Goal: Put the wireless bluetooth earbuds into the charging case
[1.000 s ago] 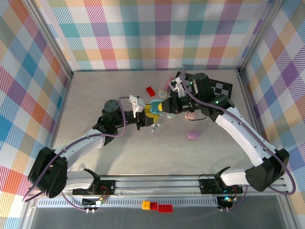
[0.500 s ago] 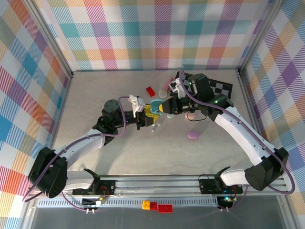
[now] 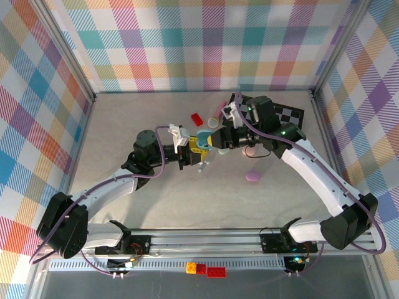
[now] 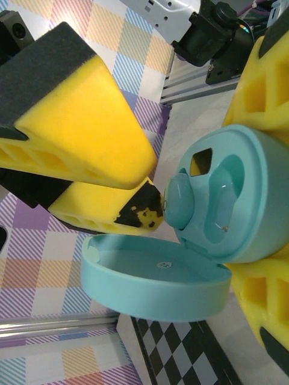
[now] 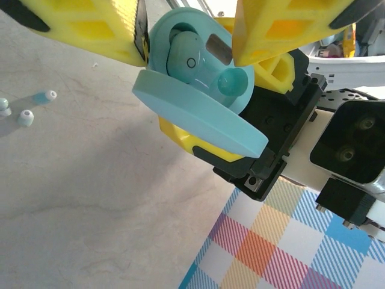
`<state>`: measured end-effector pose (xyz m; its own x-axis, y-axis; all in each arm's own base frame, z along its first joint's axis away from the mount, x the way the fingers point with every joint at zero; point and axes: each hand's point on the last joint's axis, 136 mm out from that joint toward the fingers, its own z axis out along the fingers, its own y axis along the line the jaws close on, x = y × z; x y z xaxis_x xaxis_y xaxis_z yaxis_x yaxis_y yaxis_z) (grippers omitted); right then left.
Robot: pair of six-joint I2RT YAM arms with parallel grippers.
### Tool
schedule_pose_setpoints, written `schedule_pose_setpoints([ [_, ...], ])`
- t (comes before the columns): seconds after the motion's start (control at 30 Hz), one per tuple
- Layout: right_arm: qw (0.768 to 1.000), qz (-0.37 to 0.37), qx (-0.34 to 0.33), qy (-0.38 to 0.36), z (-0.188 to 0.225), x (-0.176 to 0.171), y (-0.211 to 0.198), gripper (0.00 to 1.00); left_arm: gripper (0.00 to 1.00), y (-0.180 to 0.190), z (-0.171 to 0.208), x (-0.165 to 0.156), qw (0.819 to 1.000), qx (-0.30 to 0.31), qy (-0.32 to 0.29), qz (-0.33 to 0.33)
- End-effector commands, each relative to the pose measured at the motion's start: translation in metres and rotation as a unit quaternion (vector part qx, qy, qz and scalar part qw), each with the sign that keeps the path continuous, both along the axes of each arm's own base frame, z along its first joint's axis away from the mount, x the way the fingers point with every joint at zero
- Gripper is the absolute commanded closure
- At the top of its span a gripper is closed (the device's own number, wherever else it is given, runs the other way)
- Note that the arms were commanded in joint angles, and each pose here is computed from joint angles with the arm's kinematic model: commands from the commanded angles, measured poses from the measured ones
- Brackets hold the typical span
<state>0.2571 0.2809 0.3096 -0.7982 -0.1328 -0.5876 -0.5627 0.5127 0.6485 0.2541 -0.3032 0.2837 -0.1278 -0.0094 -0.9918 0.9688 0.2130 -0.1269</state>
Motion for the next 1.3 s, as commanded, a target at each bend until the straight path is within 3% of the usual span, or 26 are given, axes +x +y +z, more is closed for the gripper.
schedule_pose_setpoints([
  [0.0,0.999,-0.013,0.017,-0.028,0.018,-0.005,-0.008,0.57,0.69,-0.002,0.024,-0.004,0.999,-0.025,-0.036,-0.007],
  [0.27,0.994,-0.071,0.059,-0.057,0.019,-0.003,-0.031,0.48,0.69,0.023,0.020,0.021,0.997,-0.046,-0.030,0.049],
  [0.6,0.984,-0.142,0.019,0.105,-0.092,0.024,-0.034,0.48,0.69,0.079,0.028,0.045,0.988,-0.078,-0.032,0.130],
  [0.83,0.975,-0.116,-0.043,0.183,-0.178,0.031,0.000,0.50,0.69,0.088,0.034,0.039,0.987,-0.075,-0.034,0.138],
  [0.9,0.973,-0.105,-0.052,0.199,-0.195,0.031,0.014,0.55,0.69,0.088,0.036,0.038,0.987,-0.075,-0.034,0.136],
  [1.27,0.965,-0.060,-0.073,0.245,-0.245,0.038,0.078,0.68,0.69,0.091,0.048,0.029,0.987,-0.077,-0.045,0.136],
])
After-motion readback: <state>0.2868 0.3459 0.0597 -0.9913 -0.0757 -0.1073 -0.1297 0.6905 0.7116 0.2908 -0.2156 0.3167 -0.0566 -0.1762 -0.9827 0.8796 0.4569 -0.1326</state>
